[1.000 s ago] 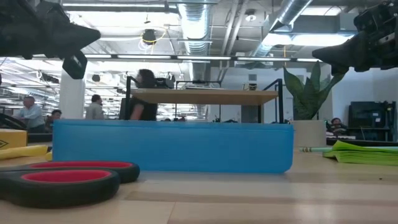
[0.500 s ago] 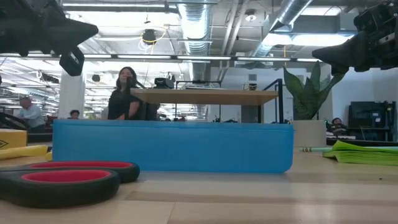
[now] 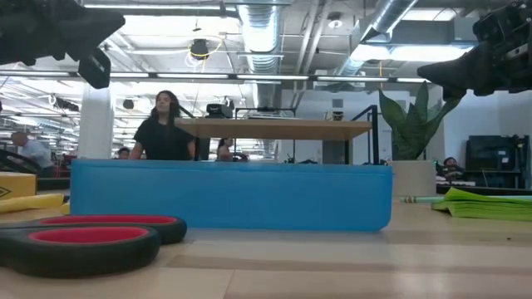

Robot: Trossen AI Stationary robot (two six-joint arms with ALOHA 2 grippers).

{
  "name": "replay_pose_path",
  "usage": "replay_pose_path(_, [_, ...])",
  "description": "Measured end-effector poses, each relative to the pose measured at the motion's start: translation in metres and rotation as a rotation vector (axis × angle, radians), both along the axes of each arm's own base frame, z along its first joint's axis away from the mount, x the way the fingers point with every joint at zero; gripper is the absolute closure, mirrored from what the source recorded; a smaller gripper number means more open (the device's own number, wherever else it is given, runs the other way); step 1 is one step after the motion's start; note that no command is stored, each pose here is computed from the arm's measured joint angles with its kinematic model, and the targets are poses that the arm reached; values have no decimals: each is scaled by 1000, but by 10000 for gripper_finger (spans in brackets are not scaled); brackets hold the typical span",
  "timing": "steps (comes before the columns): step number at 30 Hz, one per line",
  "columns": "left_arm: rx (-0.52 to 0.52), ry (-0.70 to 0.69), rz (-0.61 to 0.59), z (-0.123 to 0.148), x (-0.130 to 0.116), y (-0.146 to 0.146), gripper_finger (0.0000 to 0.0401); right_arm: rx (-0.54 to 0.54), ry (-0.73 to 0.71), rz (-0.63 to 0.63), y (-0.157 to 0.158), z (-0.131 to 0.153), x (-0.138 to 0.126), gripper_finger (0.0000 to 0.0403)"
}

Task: Pack school essentials
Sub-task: Put the blue pencil into the blue supply box

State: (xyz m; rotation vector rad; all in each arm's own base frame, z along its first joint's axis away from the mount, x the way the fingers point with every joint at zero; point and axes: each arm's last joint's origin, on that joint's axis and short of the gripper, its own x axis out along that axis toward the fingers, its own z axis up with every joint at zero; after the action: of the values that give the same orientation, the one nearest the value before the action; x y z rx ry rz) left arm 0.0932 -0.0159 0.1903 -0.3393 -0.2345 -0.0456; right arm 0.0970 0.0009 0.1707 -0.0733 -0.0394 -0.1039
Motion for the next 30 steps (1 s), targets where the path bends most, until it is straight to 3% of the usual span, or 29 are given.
replay_pose_path(30, [69,-1,-19,13,26,-9,401,0,0,0,0,0,0,376])
